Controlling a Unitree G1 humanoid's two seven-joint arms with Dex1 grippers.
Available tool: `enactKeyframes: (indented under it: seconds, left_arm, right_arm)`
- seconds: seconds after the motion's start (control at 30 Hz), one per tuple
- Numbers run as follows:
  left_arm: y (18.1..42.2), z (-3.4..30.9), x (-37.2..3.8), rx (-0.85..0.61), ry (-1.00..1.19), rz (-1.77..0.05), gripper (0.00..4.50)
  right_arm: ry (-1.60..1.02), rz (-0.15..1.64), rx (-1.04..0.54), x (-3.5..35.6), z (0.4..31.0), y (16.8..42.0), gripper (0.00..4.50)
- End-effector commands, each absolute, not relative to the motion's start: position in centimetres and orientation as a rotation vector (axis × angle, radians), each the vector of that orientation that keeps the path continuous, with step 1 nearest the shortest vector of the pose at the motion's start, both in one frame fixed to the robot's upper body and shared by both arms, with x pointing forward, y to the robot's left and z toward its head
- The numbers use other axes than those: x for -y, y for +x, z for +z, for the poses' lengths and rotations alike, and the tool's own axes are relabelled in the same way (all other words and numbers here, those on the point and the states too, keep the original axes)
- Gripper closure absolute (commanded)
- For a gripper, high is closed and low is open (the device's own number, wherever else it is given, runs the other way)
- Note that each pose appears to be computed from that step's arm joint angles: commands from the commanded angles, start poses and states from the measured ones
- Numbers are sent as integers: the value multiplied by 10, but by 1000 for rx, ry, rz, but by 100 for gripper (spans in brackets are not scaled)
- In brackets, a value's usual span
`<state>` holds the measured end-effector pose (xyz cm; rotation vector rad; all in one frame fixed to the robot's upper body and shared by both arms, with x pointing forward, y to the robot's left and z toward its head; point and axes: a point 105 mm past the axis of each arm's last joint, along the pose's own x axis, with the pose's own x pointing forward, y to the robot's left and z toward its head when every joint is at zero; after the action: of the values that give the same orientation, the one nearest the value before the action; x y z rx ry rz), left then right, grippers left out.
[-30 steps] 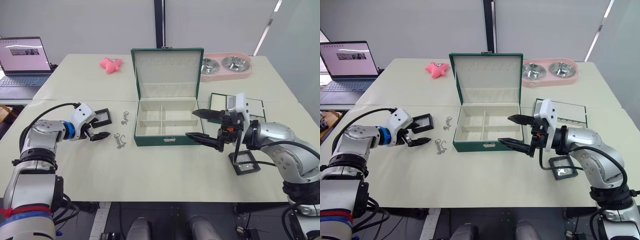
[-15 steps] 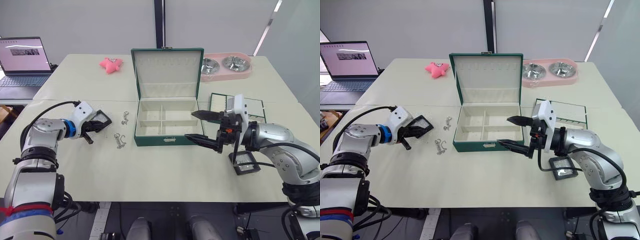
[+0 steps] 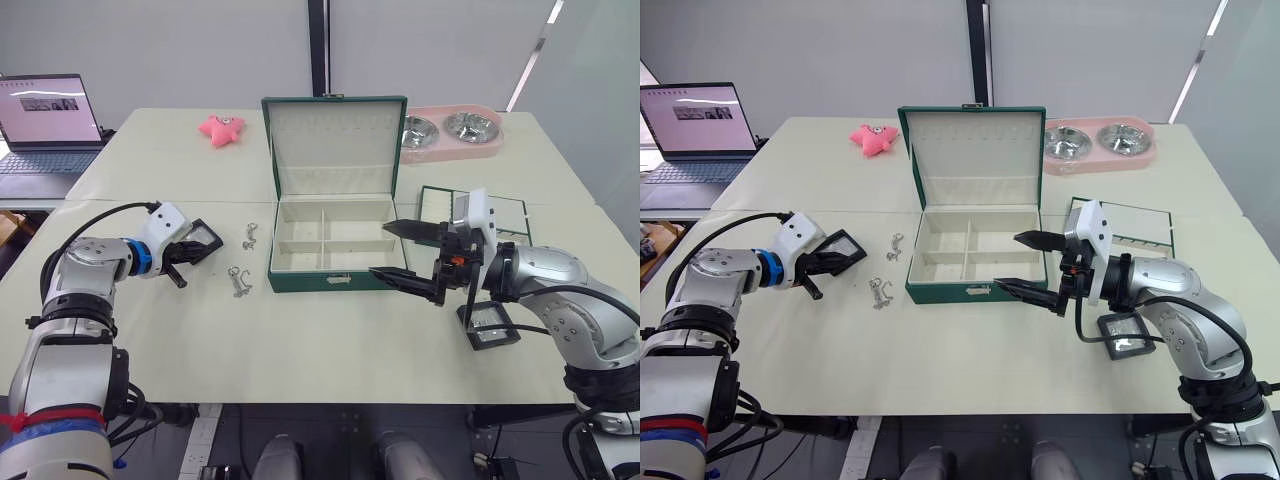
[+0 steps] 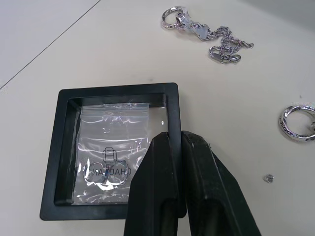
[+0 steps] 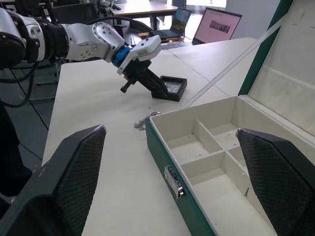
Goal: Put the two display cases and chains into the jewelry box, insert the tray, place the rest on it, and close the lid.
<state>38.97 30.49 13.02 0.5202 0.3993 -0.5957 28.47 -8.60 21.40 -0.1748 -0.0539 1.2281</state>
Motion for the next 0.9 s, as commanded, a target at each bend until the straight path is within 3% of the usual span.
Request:
enactKeyframes:
  seconds: [0.03,0.3,0.57,0.77,0.9]
  left_arm:
    - [391,161,-307,-312,523,-597,448]
    - [368,210,-274,-260,519,-738,448]
    - [342,232,-213,-225,551,-901,448]
    - [341,235,-176,-195,567,-1011,448]
    - [355,235,-137,-145,597,-1109,448]
  right_arm:
    - [-194,1237,127,87,231,279,0]
    - [-215,1199,117,103,237,277,0]
    - [-261,1074,72,139,237,276,0]
    - [-273,1007,53,152,231,274,0]
    - [-288,952,30,157,216,272,0]
